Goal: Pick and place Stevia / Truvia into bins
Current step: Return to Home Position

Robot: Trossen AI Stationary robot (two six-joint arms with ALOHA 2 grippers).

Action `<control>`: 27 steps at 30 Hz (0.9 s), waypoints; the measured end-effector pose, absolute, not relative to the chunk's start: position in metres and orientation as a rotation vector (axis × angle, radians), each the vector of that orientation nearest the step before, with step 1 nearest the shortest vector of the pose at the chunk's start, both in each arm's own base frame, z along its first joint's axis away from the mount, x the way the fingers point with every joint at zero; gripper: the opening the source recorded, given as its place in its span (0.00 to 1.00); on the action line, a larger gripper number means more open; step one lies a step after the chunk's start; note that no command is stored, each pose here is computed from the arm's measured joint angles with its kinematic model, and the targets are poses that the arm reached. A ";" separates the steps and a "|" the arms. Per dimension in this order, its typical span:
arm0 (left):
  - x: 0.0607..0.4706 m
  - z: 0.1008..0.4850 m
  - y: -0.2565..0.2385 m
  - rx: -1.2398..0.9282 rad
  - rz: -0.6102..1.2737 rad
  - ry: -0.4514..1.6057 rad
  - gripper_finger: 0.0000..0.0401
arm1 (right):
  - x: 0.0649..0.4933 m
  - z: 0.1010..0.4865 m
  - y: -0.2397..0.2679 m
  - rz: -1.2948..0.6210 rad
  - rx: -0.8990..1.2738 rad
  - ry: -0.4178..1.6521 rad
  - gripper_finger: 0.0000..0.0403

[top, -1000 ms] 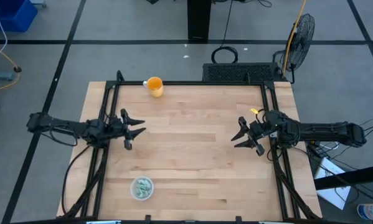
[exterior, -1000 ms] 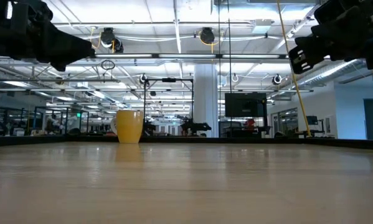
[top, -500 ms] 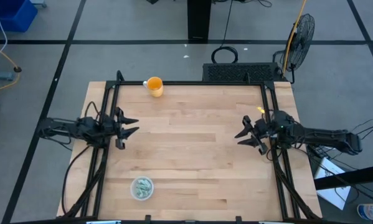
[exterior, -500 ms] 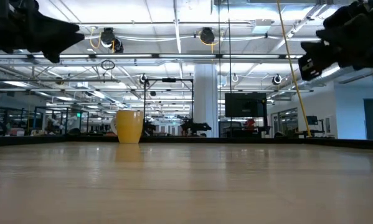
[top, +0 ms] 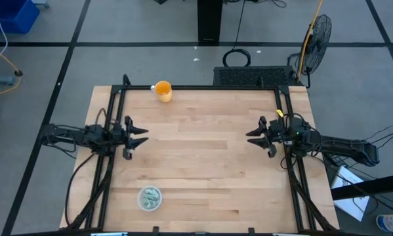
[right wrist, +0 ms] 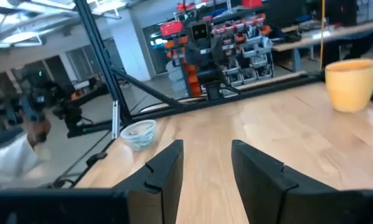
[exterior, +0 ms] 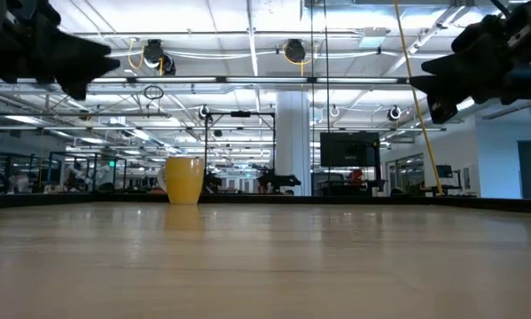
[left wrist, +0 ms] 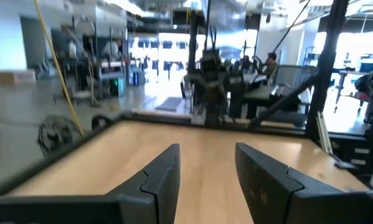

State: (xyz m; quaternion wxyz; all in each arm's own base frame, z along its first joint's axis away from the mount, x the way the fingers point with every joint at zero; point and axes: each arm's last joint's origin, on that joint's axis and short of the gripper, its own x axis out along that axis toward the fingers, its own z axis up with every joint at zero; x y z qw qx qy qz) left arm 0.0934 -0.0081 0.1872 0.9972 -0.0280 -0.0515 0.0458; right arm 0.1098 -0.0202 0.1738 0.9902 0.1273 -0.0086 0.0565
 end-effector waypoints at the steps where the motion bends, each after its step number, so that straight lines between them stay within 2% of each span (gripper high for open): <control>1: 0.095 0.182 -0.008 -0.068 0.092 -0.092 0.40 | 0.110 0.174 -0.020 0.111 0.275 -0.015 0.32; 27: 0.099 0.169 -0.009 -0.061 0.104 -0.025 0.40 | 0.109 0.160 -0.020 0.098 0.305 0.121 0.32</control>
